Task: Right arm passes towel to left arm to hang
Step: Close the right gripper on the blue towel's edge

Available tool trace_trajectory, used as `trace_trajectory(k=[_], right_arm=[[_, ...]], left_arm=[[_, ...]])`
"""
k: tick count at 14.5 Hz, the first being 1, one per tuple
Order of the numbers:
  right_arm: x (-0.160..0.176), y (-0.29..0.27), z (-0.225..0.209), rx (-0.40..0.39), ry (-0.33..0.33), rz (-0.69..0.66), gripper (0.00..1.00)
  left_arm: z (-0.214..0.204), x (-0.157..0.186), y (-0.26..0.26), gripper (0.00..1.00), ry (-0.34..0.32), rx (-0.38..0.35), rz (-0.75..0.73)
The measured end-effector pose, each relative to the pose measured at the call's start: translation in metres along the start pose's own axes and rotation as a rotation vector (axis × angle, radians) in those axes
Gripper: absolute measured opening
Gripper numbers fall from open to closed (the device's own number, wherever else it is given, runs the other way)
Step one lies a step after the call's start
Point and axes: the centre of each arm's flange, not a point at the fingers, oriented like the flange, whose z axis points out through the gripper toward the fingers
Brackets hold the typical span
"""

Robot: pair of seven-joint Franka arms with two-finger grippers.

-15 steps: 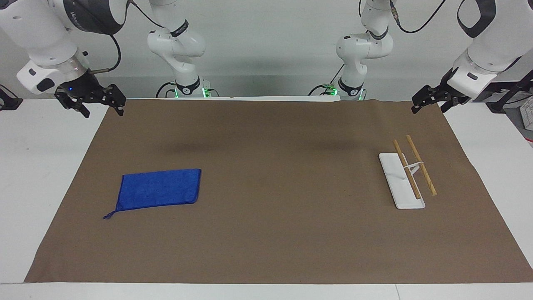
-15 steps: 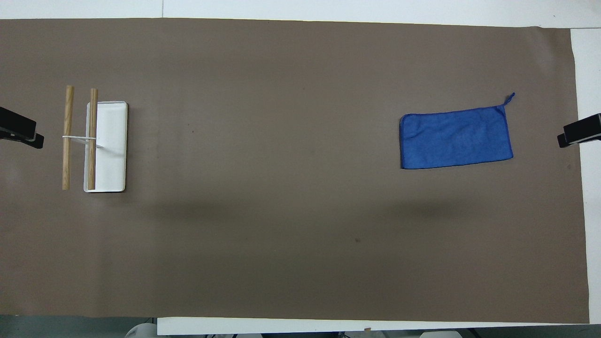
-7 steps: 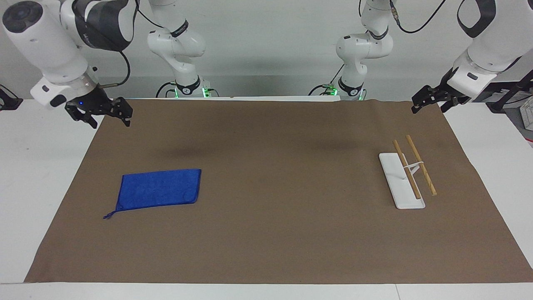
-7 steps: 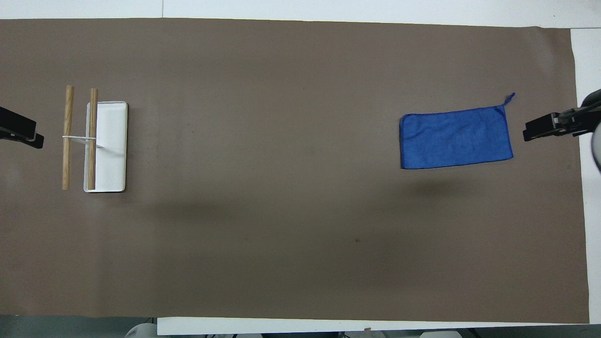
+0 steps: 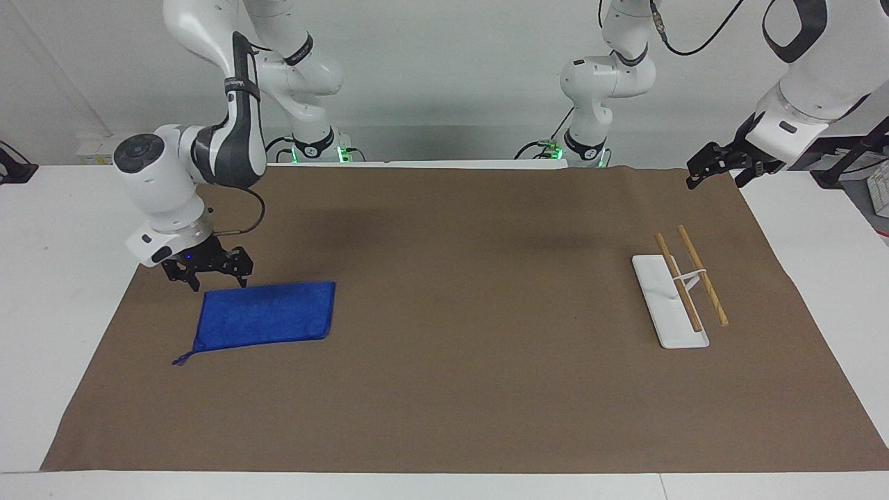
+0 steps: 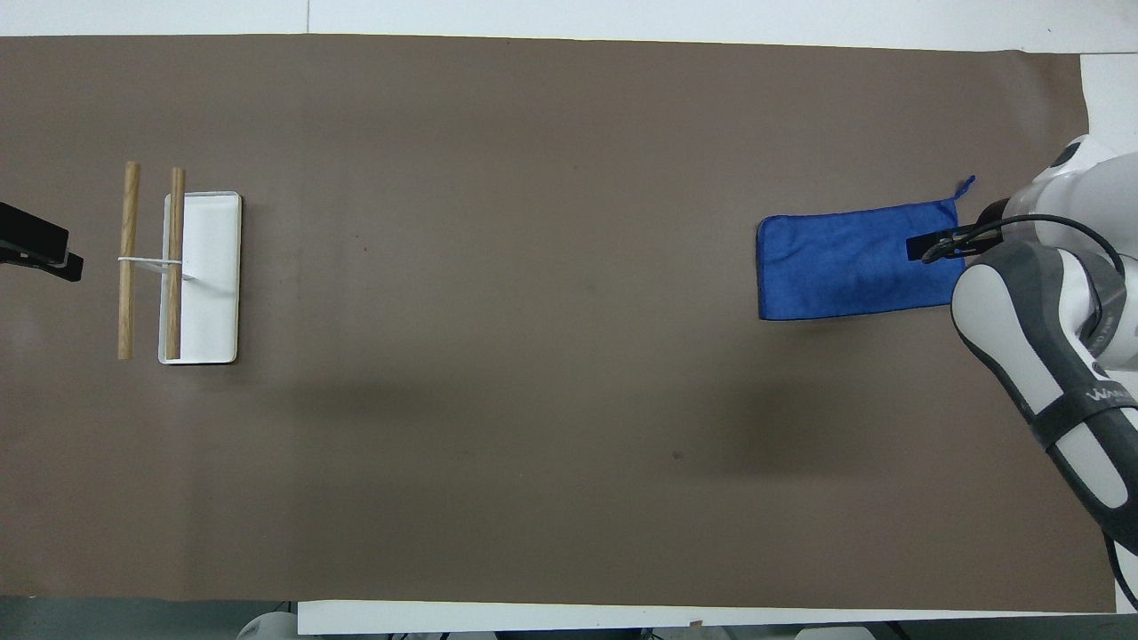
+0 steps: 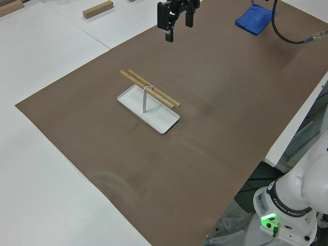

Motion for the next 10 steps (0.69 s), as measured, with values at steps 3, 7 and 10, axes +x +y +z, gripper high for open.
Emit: trace_trajectory(k=[3,7,10], right_arm=[[0.0,0.002,0.031,0.004,0.006,-0.016,1.0],[-0.002,-0.001,0.067,0.011,-0.001,-0.038,1.0],[-0.004,-0.001,0.079,0.018,-0.018,-0.042,0.99]], left_arm=[[0.0,0.0,0.0,1.0,0.0,0.0,0.0],[0.0,0.0,0.0,1.0,0.0,0.0,0.0],[0.0,0.0,0.0,1.0,0.0,0.0,0.0]])
